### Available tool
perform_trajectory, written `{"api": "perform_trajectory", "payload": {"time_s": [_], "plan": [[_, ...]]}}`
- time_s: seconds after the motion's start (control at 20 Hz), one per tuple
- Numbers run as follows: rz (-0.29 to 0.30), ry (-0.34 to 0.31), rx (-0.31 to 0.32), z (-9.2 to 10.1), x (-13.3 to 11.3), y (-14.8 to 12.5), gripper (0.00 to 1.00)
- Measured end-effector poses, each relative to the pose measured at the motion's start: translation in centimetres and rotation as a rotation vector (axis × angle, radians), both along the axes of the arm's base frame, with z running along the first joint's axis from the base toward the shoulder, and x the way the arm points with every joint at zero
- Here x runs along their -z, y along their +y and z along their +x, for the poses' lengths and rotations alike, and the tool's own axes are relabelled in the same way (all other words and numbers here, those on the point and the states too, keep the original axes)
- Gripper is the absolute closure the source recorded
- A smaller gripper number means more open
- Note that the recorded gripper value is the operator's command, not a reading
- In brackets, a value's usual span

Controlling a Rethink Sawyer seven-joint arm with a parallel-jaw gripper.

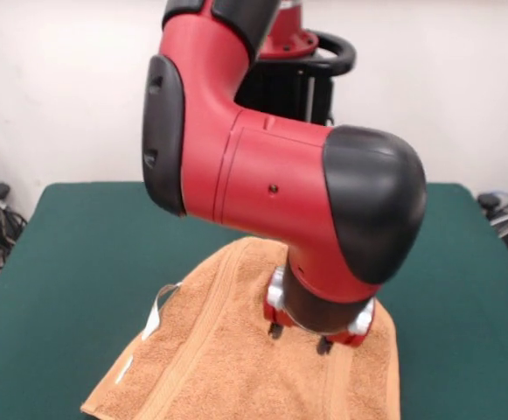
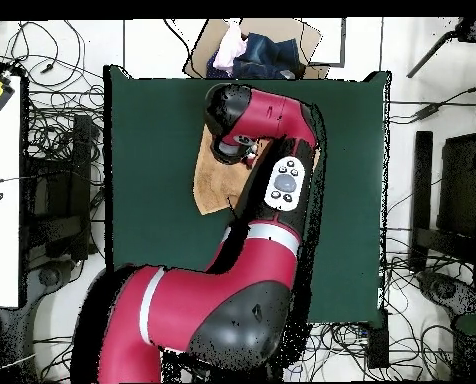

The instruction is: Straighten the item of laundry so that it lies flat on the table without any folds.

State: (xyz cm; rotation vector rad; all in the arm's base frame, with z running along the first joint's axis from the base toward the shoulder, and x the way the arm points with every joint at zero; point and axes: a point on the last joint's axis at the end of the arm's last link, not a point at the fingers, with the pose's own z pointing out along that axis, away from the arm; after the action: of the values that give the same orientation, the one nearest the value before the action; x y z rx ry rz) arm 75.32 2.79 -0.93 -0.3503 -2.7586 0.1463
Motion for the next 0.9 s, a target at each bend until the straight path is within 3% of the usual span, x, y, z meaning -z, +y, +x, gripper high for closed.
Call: {"api": "perform_trajectory", "payload": {"time_s": [0.5,0.8,0.9], "plan": [[0.005,-0.036,0.049,2.0,0.6,1.2,0.0],[0.037,0.035,0.06,1.8,-0.5,2.0,0.0],[0.051,0.097,0.066,1.1,-1.1,2.4,0.0]]}}
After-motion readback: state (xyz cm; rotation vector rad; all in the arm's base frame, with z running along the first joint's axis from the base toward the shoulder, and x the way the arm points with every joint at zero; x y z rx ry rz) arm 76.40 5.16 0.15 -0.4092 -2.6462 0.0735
